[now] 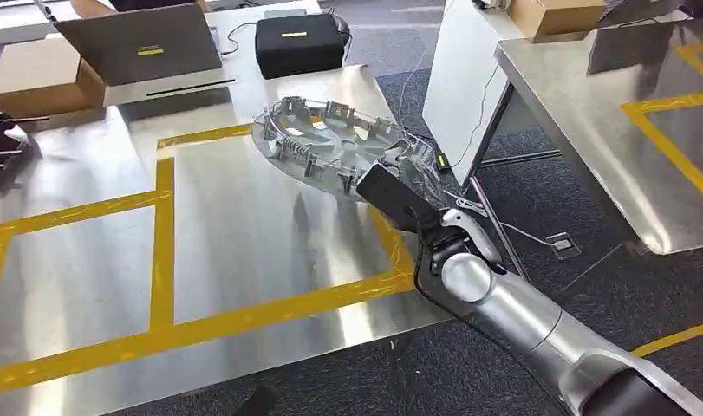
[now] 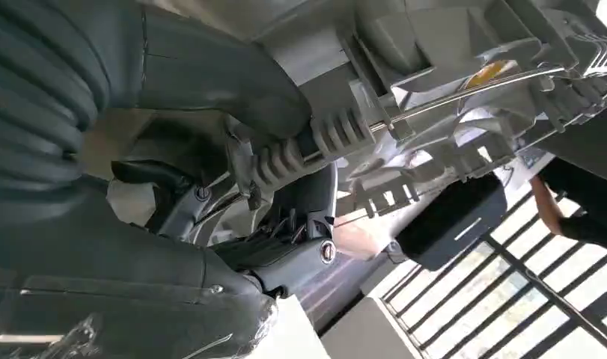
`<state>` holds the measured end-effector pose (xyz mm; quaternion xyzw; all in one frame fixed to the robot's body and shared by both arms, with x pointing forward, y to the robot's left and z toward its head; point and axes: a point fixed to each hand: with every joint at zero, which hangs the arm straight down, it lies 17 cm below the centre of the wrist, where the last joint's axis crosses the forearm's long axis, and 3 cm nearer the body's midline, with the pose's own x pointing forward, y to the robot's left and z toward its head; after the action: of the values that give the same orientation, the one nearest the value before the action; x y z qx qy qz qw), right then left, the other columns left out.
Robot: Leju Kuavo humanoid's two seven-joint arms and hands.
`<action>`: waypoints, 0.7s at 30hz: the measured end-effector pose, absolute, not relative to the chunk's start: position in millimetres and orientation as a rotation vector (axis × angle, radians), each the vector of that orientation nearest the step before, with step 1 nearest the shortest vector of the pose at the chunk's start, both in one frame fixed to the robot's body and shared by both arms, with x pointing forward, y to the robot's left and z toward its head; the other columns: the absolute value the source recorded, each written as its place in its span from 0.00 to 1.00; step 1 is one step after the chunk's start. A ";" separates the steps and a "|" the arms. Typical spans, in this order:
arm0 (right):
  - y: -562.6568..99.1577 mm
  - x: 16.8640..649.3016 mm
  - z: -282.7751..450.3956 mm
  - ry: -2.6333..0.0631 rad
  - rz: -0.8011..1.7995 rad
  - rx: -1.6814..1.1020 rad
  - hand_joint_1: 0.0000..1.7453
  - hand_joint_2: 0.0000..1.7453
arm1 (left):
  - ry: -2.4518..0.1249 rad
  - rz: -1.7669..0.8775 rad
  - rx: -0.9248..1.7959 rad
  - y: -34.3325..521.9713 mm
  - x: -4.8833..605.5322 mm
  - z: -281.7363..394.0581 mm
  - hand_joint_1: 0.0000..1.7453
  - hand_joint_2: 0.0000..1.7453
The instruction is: Take the parts from the cabinet and place them on the table.
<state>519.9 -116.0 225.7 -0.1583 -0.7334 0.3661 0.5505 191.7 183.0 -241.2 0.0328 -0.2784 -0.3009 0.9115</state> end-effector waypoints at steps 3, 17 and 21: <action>-122.5 523.9 204.1 -1.685 0.881 -0.377 1.00 1.00 | -0.574 -0.623 0.068 182.9 191.4 -241.2 0.00 1.00; -101.9 513.5 127.9 -1.530 0.964 -0.250 1.00 1.00 | -0.566 -0.629 0.077 184.9 190.1 -242.3 0.00 1.00; -77.7 502.3 123.3 -1.541 1.001 -0.190 1.00 1.00 | -0.567 -0.628 0.080 185.4 190.9 -242.0 0.00 1.00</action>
<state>502.3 -77.7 123.3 -0.0820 -0.6656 0.4322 0.6029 190.9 185.4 -242.0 0.0386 -0.2753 -0.3044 0.9111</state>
